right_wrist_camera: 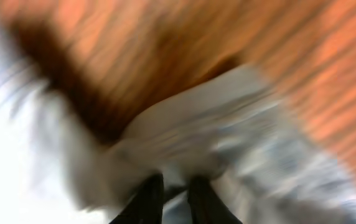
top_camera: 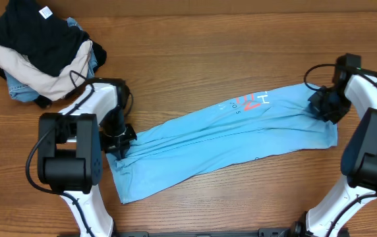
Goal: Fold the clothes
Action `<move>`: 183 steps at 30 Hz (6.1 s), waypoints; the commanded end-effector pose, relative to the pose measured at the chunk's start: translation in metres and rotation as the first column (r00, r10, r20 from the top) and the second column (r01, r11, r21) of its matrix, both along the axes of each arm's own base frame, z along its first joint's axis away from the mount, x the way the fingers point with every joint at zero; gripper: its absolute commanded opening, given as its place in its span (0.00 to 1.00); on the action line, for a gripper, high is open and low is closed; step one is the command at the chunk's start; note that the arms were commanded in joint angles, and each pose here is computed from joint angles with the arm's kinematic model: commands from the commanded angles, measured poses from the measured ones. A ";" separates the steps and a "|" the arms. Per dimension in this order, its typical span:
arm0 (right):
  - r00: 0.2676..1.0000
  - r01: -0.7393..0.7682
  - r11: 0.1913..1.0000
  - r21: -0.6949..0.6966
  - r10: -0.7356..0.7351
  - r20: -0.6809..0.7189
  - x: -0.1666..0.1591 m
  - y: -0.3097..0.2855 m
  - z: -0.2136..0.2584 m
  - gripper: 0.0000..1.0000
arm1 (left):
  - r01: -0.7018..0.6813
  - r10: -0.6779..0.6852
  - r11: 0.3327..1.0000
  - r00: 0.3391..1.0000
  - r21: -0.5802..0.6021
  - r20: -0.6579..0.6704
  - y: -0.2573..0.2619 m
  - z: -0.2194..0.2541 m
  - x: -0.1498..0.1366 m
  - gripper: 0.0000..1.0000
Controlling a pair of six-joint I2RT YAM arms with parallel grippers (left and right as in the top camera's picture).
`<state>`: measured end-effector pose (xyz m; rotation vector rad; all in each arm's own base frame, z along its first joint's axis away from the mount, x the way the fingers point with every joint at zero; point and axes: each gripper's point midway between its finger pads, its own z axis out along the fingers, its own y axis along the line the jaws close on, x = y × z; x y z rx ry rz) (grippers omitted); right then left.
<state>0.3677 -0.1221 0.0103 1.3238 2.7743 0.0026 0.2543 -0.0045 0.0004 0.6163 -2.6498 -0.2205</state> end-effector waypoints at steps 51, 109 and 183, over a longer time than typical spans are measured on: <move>0.945 -0.306 0.900 0.310 0.247 0.214 0.039 0.076 0.093 0.32 | 0.123 -0.123 0.992 0.988 0.000 0.090 -0.018 0.032 0.076 0.04; 0.938 -0.316 0.907 0.280 0.254 0.235 0.046 0.071 0.092 0.37 | 0.156 -0.159 0.987 0.973 0.031 0.167 -0.015 0.066 0.091 0.04; 0.873 -0.485 0.849 0.211 0.485 0.054 0.012 0.151 0.010 0.11 | 0.069 -0.035 0.980 0.983 -0.188 0.178 -0.100 0.003 -0.026 0.04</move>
